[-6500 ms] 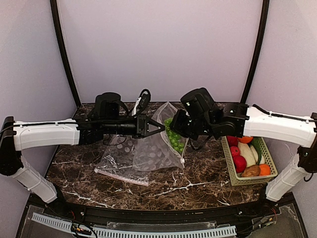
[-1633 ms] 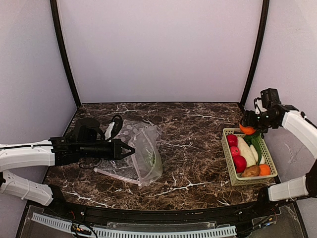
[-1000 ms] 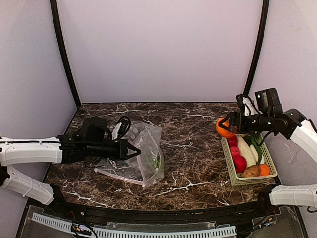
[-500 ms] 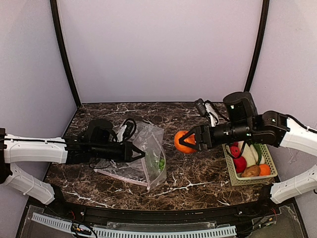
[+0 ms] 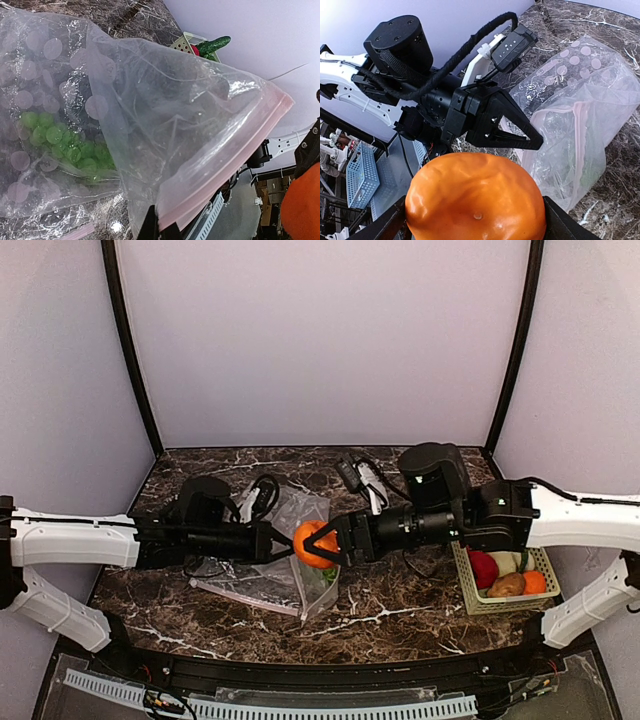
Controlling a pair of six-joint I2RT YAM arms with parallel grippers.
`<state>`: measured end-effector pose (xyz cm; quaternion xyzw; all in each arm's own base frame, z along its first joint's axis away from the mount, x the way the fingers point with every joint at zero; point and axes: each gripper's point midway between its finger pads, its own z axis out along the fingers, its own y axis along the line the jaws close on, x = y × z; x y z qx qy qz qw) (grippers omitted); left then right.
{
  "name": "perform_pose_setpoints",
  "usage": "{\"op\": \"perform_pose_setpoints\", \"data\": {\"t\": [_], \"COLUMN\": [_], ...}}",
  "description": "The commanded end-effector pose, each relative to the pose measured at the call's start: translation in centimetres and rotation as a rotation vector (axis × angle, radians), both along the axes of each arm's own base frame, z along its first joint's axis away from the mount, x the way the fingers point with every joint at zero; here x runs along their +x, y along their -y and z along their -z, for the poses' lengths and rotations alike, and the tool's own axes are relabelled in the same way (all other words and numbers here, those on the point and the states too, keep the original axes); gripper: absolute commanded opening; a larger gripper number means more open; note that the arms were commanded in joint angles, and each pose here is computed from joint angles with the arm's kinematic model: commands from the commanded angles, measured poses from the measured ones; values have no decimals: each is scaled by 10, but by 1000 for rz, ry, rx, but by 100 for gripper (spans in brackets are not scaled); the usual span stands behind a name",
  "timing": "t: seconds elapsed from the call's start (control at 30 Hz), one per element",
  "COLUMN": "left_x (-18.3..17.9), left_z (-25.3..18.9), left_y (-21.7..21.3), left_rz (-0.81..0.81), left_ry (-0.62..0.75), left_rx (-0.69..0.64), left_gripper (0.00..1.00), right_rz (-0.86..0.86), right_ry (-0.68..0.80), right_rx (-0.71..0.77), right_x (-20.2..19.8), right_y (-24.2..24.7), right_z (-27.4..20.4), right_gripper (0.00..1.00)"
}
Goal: Place the food in the zip-top bag and seal the zipper
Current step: Place the fake fruit in the zipper food storage bag.
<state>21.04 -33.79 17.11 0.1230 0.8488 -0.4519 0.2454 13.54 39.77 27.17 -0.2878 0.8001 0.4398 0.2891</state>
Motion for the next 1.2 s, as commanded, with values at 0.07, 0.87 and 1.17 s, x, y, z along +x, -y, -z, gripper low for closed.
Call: {"op": "perform_pose_setpoints", "data": {"t": [0.07, 0.87, 1.17], "left_x": [-1, -7, -9], "left_z": [-17, -30, -34], "left_y": [10, 8, 7], "left_rz": [25, 36, 38], "left_ry": [18, 26, 32], "left_rx": [-53, -108, -120], "left_gripper": [1, 1, 1], "right_rz": [24, 475, 525], "right_ry": [-4, -21, -19], "right_rx": [73, -308, -441], "right_x": [9, 80, 88], "right_y": [-28, 8, 11], "right_z": [-4, 106, 127], "right_gripper": [71, 71, 70]}}
